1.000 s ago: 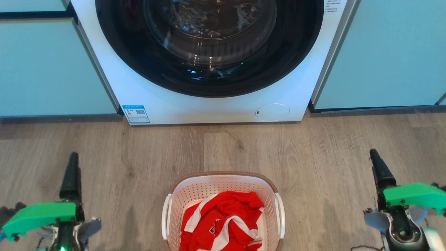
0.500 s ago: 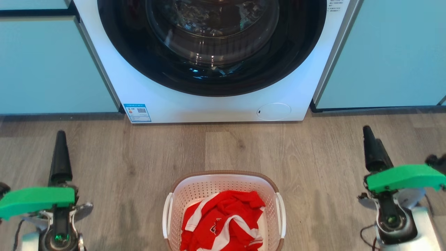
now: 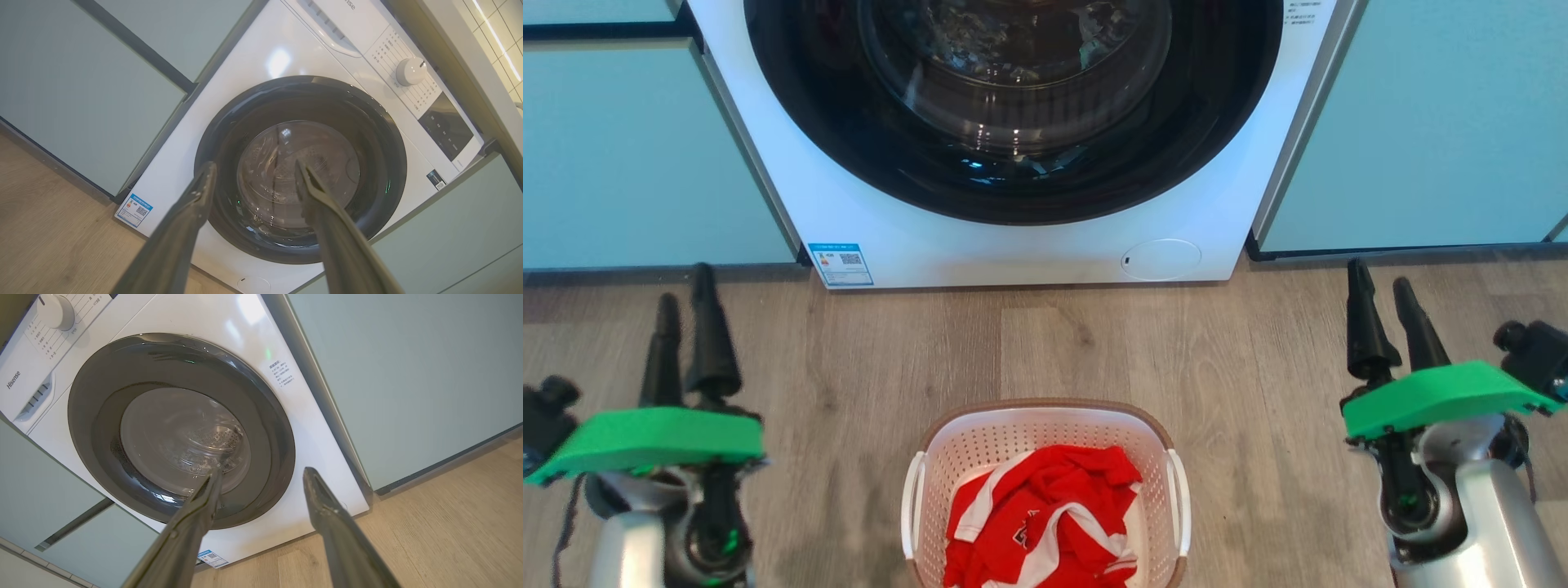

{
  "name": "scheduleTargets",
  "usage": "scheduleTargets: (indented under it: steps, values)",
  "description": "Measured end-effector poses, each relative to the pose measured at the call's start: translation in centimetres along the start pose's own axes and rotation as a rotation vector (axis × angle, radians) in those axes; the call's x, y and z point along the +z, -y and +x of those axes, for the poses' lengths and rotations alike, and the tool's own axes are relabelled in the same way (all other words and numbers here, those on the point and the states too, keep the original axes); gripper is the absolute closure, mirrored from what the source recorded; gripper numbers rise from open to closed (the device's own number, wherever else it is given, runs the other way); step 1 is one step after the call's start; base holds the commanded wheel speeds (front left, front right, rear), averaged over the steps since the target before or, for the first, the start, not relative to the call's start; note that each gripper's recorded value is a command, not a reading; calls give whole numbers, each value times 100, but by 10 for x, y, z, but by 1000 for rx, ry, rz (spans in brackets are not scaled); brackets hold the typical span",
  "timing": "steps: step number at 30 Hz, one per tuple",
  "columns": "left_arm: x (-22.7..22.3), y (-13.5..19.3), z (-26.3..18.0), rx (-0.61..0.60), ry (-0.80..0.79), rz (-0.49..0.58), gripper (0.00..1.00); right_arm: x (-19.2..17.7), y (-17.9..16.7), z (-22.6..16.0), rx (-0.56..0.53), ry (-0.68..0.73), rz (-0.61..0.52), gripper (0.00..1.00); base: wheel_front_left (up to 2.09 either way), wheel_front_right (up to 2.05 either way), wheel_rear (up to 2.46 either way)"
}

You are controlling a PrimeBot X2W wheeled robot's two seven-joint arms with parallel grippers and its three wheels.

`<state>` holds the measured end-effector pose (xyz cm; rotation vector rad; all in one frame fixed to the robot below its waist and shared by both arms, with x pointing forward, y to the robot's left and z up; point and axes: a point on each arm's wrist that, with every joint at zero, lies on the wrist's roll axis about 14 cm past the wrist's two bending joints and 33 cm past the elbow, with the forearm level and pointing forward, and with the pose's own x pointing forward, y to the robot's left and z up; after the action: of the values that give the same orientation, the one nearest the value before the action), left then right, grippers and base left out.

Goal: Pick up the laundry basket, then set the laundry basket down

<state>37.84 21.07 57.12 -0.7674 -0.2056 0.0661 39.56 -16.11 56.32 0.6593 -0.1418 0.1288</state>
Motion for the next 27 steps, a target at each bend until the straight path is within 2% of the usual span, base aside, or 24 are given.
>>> scheduleTargets:
  steps: [8, 10, 16, 19, 27]
  values:
    - [-20, 17, -1, -37, -52, 160, 0, 0, -11, 3, 39, 10, -119, 0, 0, 0, 0]
    - [-26, 17, -3, -40, -69, 224, 0, -3, -14, 3, 51, 3, -175, 0, 0, 0, 0]
    - [-45, 16, -9, -46, -124, 343, 0, -8, -15, 3, 63, -5, -243, 0, 0, 0, 0]
    - [-59, 16, -15, -60, -163, 404, 0, -29, -5, -2, 40, -70, -263, 0, 0, 0, 0]
    - [-71, 15, -21, -85, -192, 468, 0, -31, -5, -3, 47, -69, -311, 0, 0, 0, 0]
